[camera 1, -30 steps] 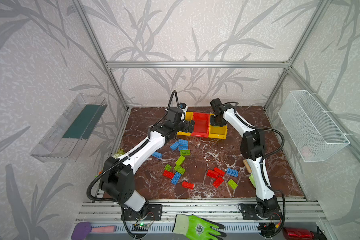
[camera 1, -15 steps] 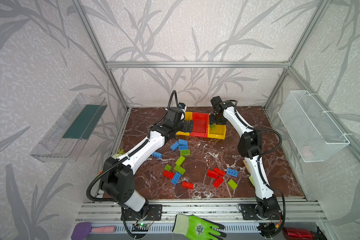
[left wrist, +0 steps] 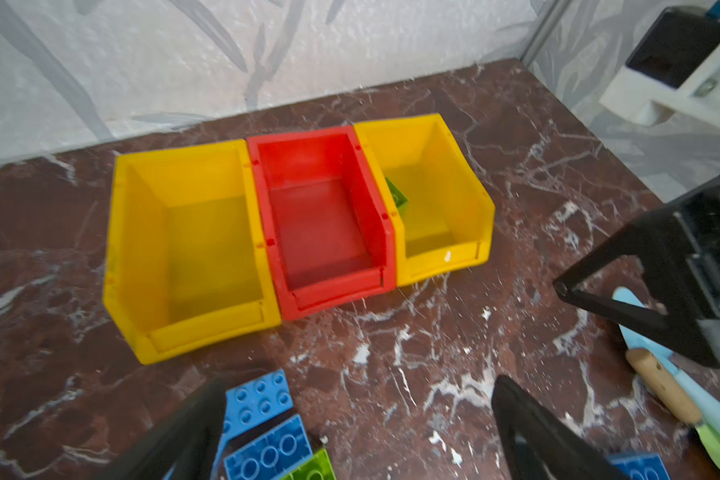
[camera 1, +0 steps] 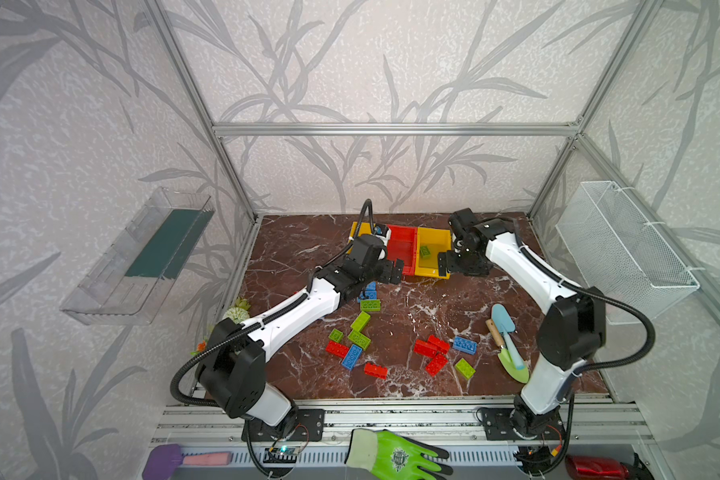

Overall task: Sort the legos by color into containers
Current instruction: 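Move the right gripper back to the blue brick near the trowel, then close the right gripper on the blue brick and lift it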

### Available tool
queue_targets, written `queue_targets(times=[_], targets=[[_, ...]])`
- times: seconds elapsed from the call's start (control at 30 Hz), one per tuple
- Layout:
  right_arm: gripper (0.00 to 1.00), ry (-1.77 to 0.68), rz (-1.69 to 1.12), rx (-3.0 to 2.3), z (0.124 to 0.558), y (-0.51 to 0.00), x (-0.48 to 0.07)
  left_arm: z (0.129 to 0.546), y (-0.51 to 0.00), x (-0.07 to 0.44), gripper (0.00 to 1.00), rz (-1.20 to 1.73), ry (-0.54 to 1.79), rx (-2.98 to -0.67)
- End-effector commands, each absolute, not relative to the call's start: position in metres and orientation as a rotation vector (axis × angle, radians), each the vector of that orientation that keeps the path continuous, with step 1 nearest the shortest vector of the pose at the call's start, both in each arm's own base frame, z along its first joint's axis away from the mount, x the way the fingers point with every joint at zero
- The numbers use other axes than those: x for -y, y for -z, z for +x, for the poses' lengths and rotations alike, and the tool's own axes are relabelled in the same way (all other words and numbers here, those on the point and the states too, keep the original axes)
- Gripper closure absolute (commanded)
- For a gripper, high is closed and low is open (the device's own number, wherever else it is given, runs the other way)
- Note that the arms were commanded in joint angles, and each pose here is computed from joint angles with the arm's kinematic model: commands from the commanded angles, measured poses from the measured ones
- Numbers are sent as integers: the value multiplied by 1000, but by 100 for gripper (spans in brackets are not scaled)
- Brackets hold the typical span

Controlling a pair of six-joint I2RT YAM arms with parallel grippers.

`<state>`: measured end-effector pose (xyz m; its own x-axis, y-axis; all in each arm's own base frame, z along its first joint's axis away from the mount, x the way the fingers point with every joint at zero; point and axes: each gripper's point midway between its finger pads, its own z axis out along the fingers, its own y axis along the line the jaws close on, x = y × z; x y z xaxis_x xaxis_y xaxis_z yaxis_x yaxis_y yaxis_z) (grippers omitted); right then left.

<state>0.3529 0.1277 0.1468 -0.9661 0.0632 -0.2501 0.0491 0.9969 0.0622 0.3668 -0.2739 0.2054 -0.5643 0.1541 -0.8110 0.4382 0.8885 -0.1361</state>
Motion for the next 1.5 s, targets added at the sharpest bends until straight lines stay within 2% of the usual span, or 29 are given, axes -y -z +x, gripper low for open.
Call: queue_targets(times=[0.0,0.2,0.43,1.07,1.47], targets=[[2,-100,174,-2921,318,-133,-123,350,-211,288,1,413,425,-2135],[1,-123,282,-2956,253,-108,-115,322,-196,292,1,383,363,-2133],[1,-217,409,-2972,219,-82,-116,292,-190,283,1,366,332,-2129],[2,-242,460,-3011,215,-41,-127,263,-199,241,1,287,284,-2095],[4,-77,460,-3026,211,-36,-118,256,-205,219,1,272,257,-2062]])
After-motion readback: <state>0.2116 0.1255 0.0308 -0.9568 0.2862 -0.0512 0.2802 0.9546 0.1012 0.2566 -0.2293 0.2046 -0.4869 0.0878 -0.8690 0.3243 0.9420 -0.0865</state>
